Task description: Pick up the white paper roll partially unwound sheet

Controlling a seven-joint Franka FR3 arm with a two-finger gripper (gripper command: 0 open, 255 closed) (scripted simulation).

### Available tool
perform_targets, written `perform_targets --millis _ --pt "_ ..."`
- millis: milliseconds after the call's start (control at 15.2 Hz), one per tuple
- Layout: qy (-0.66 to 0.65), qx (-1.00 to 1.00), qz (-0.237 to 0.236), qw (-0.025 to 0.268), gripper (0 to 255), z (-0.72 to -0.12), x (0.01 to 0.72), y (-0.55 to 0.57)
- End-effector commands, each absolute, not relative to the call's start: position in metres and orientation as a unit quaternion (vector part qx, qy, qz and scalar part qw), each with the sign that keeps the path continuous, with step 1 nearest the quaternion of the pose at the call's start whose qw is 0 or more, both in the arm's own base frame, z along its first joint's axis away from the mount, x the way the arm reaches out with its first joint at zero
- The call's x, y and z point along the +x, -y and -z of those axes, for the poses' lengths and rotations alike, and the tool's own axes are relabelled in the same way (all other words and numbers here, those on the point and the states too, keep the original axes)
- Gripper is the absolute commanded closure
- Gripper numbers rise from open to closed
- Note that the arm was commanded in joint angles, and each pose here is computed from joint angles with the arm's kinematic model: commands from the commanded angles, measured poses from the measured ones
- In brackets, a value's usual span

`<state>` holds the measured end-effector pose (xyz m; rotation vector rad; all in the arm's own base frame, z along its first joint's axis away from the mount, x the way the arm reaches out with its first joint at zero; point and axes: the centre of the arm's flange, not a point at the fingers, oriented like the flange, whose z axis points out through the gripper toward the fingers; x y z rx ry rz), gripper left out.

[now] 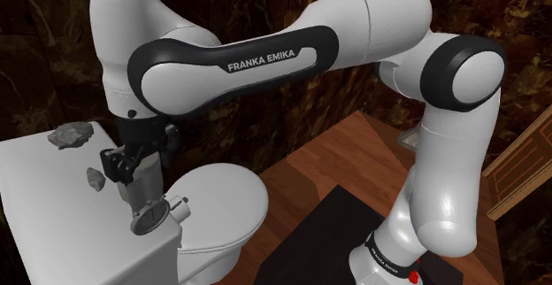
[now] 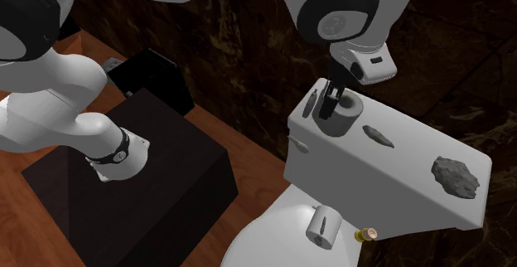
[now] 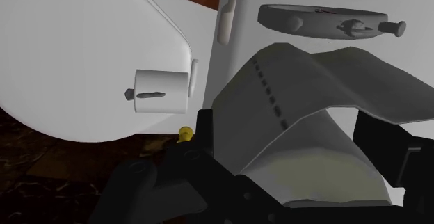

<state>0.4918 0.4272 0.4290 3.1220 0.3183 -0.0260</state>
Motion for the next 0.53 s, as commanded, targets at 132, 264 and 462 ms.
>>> perform_targets --millis 132,264,462 --pt "-0.102 0.995 0.008 0.002 255 -0.450 0.492 -0.427" --pt "-0.102 0.995 0.008 0.002 255 -0.460 0.492 -0.427" --pt "-0.102 0.995 0.008 0.002 255 -0.466 0.492 -0.427"
